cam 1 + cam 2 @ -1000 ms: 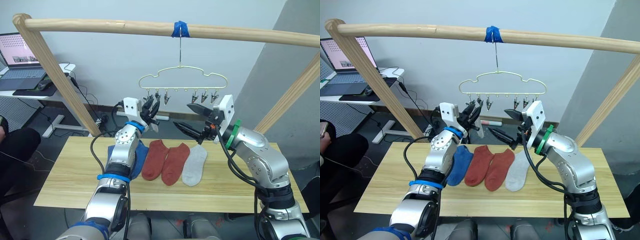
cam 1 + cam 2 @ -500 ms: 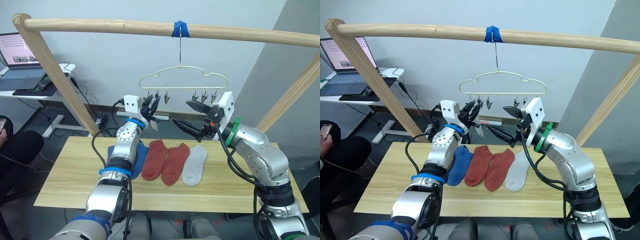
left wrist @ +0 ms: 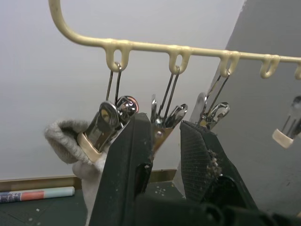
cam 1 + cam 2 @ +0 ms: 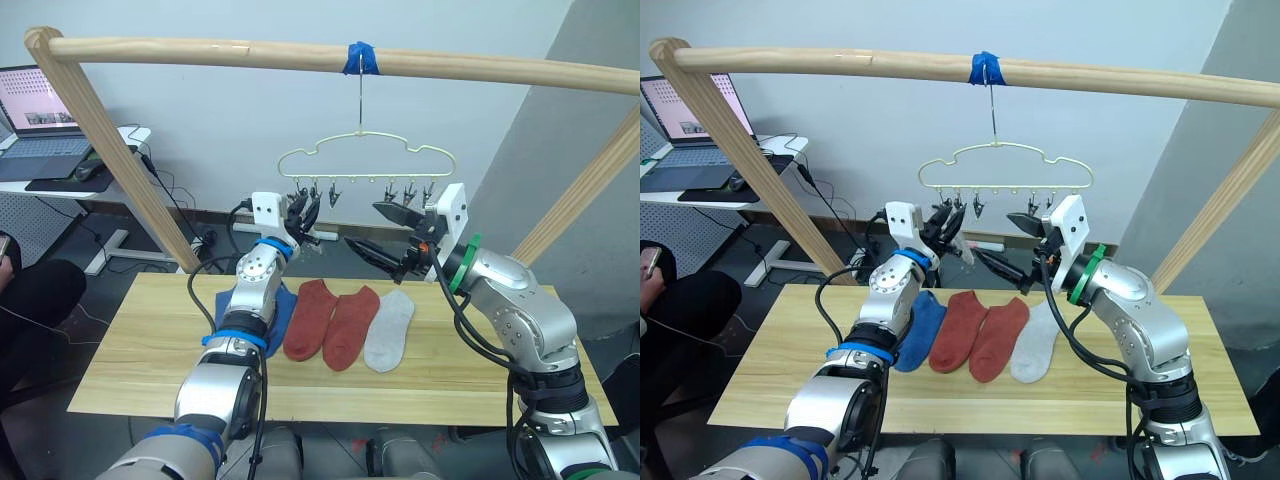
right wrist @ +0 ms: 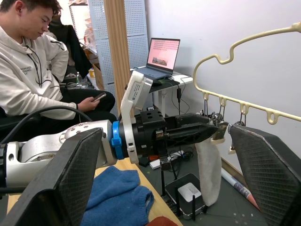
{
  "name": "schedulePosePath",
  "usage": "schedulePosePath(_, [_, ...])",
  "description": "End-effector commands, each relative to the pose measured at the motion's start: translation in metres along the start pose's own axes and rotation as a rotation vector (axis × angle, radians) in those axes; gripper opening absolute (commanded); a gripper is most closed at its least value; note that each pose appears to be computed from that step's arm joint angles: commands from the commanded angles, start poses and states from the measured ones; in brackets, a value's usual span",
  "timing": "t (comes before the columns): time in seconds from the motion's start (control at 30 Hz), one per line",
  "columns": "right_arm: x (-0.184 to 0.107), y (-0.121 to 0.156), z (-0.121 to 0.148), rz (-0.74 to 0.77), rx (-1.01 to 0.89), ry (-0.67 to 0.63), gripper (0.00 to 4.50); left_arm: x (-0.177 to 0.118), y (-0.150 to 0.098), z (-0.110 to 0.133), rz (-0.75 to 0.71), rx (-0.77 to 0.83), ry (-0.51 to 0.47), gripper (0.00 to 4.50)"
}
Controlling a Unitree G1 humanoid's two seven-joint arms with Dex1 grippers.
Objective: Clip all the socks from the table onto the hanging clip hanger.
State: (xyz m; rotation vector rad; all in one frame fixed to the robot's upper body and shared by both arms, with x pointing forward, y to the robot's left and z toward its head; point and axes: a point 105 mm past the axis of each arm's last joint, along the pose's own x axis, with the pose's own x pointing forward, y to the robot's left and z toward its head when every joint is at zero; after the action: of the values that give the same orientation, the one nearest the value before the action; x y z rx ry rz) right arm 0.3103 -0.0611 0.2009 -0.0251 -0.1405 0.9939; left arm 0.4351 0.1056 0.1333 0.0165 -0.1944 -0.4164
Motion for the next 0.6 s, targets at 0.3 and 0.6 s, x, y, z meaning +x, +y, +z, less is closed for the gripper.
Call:
schedulePosePath(0.3, [0.0012,0.0027,0.0153,0.008,-0.04,-0.044,4.5,0.0112,-0.0016,0.0182,-0.006,0.028,-0.054,1.27])
schedulePosePath(0.6, [0.0016,0.0012,0.0162,0.005,-0.044,-0.043,4.5,0.0139,-0.0019,0.0198,-0.007,0.034,-0.056,1.27])
